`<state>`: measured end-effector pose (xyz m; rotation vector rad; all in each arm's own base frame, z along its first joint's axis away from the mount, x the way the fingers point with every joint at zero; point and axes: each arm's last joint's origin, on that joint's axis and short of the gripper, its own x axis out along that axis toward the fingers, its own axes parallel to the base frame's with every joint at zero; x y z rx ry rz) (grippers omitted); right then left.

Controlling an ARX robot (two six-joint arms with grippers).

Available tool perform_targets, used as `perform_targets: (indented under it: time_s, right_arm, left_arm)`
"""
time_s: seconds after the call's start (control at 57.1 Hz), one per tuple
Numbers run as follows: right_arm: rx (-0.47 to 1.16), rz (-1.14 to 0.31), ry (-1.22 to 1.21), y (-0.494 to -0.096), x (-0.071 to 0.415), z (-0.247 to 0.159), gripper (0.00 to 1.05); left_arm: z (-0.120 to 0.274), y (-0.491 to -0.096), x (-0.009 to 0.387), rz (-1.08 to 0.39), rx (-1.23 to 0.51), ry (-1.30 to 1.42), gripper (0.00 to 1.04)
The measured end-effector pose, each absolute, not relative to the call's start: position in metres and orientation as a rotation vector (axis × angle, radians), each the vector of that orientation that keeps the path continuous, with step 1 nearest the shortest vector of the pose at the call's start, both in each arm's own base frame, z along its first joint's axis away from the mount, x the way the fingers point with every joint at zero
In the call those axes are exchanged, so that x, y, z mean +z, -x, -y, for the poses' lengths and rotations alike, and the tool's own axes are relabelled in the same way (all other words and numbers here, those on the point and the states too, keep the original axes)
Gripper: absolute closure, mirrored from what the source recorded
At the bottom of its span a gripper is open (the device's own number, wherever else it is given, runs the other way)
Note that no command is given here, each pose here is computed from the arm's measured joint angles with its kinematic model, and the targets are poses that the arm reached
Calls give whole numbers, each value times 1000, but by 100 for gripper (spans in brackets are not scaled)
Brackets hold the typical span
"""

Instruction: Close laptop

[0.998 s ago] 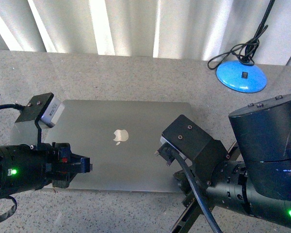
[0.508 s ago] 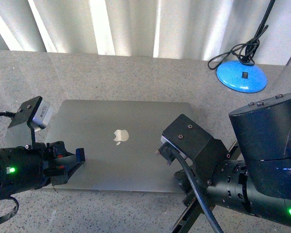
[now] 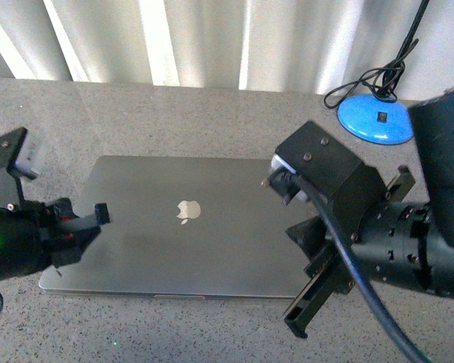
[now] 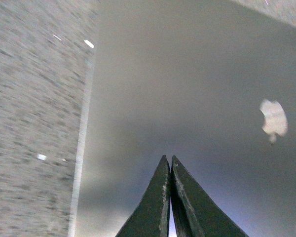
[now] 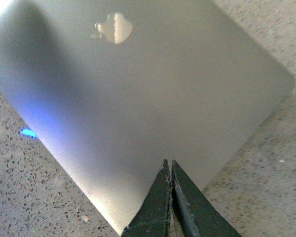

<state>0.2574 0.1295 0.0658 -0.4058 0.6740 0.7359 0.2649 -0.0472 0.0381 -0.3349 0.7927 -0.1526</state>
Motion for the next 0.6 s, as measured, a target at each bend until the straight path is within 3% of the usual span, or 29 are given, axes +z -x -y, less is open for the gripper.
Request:
perform_targets:
  time_s: [0.333, 0.508, 0.595]
  right_arm:
    - [511, -302, 411, -277, 157, -108, 104]
    - [370, -164, 358, -274, 199, -89, 77]
    - [372, -162, 353, -274, 199, -89, 64]
  left_arm:
    - [41, -268, 50, -730, -93, 300, 54]
    - [41, -268, 50, -728, -90, 298, 29]
    - [39, -264, 45, -630, -55, 232, 39]
